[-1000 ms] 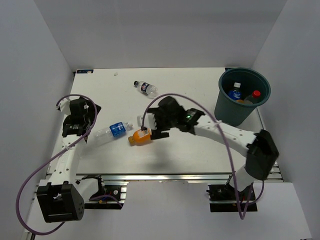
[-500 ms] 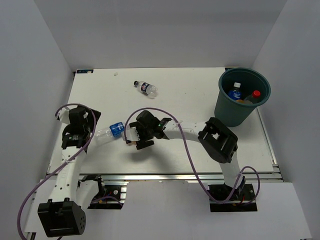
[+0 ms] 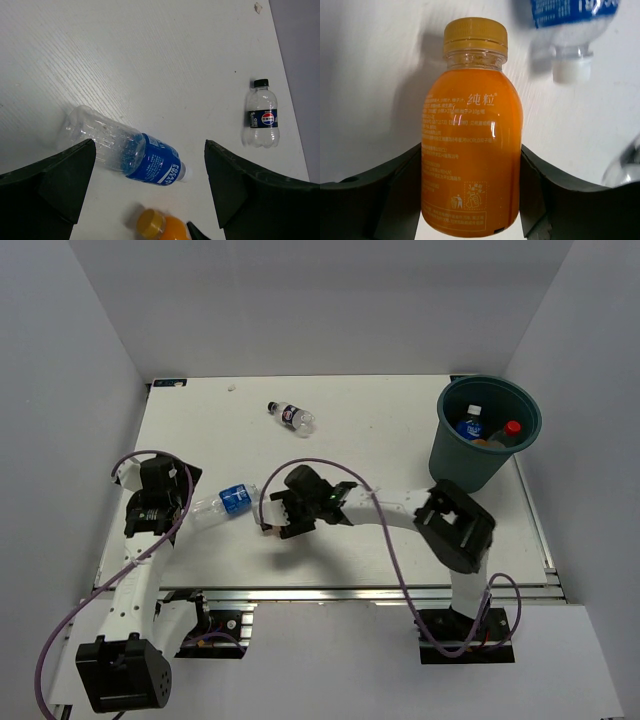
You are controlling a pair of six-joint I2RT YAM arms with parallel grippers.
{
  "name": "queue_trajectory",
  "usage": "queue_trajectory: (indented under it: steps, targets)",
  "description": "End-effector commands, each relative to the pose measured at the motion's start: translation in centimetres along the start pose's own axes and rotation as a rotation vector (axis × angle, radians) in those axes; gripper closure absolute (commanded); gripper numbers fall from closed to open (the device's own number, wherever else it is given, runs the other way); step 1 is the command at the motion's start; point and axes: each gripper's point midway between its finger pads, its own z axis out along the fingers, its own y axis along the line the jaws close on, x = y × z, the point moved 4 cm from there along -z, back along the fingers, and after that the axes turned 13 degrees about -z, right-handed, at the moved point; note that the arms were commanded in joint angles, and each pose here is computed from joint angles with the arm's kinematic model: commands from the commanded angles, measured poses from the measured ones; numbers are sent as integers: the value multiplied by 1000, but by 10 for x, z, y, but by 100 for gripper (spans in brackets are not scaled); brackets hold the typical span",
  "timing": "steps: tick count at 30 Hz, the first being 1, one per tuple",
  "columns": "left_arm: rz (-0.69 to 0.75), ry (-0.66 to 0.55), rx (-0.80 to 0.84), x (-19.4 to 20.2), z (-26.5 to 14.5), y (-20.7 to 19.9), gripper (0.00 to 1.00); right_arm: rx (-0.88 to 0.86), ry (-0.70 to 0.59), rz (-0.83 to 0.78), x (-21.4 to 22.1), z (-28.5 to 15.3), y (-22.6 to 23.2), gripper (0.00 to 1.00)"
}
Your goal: Put the plastic bottles in the bin
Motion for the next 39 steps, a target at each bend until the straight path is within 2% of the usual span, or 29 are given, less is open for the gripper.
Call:
queue_trajectory:
  steps: [1,2,4,5,8,10,11,12,14,15,16,19,22,23,25,29,36,39]
  targets:
    - [-19,-15,12,-5,-2,-4,2,144,-57,-3,-19,-62,-26,59]
    - [-20,-3,17,-3,-2,-5,2,228,-77,5,-26,-91,-41,59]
    - [-23,-1,23,-3,-2,-6,2,299,-42,56,-10,-119,-48,61]
    - [-32,4,24,-2,-1,-6,2,391,-55,114,-11,-152,-62,64]
    - [-35,10,13,1,2,-4,2,647,-46,346,25,-230,-99,67]
    - [-34,5,-13,0,2,-2,2,884,88,508,74,-290,-115,66]
    - [-40,0,-23,-1,2,-1,2,1017,123,565,84,-326,-119,66]
    - [-41,-4,-29,-2,2,-1,2,1226,225,702,114,-366,-118,67]
    - [-63,-8,-37,-2,1,0,2,1401,296,833,137,-409,-108,66]
    - [-68,-6,-47,-2,1,2,2,1460,362,950,164,-427,-92,62]
    - [-70,2,-52,0,1,4,2,1493,382,995,173,-439,-88,62]
    - [-81,27,-70,6,2,10,2,1523,484,1156,215,-456,-61,62]
    - [-80,57,-69,13,4,15,2,1517,561,1273,245,-459,-46,55]
    - [-77,73,-74,16,5,17,2,1509,572,1296,251,-458,-47,38]
    - [-73,87,-86,20,6,22,2,1504,590,1330,259,-459,-42,11]
    - [-85,114,-141,32,12,43,2,1511,557,1325,258,-461,-49,11]
    - [-111,151,-171,47,22,58,2,1473,401,1254,240,-462,-67,11]
    - [-120,119,-210,46,31,64,2,1445,358,1215,233,-460,-70,11]
